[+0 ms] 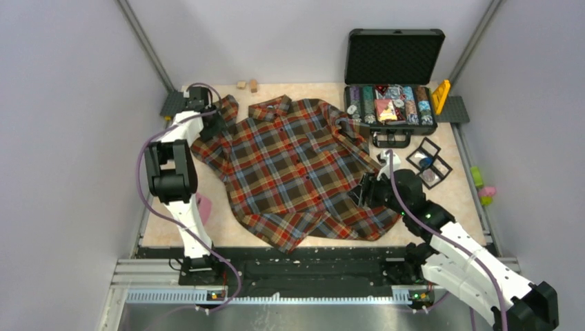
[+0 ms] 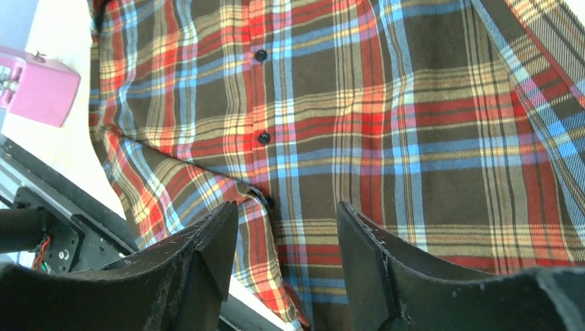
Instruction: Pin the brooch onto the clothing
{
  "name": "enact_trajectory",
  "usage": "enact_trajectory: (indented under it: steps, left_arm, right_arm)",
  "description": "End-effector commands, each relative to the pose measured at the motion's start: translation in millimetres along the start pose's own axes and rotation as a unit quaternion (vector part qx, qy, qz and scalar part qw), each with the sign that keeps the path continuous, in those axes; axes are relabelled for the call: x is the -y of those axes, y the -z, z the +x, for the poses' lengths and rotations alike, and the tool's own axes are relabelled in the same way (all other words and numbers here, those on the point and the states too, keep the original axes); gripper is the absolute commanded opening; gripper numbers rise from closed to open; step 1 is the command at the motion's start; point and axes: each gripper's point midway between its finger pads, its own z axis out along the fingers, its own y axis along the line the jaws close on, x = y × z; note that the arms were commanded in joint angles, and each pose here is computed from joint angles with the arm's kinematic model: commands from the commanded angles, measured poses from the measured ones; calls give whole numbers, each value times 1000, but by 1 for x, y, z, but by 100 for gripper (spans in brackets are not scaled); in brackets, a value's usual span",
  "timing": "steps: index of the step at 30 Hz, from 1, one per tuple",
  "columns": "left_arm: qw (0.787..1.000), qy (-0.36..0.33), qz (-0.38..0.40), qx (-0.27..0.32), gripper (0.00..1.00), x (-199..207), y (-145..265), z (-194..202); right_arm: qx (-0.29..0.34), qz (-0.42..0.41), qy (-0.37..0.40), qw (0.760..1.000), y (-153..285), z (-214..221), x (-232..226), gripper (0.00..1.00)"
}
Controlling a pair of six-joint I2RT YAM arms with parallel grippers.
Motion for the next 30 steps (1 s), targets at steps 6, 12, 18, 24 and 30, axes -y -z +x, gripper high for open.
enact_trajectory:
  steps: [6, 12, 18, 24, 30]
  left_arm:
    - [998, 9, -1, 60, 54, 9, -32, -46]
    - [999, 17, 6, 50, 45, 4, -45, -44]
    - [998, 17, 26, 51, 38, 10, -49, -42]
    - [998, 16, 23, 49, 36, 9, -53, -41]
    - [999, 19, 15, 44, 37, 5, -54, -39]
  right_arm:
    - [-5, 4, -1, 1000, -5, 8, 4, 52]
    - [-11, 9, 0, 1000, -8, 9, 5, 50]
    - [-20, 9, -3, 1000, -14, 13, 5, 48]
    - [-25, 6, -2, 1000, -17, 12, 4, 46]
    - [-27, 5, -2, 1000, -17, 13, 4, 46]
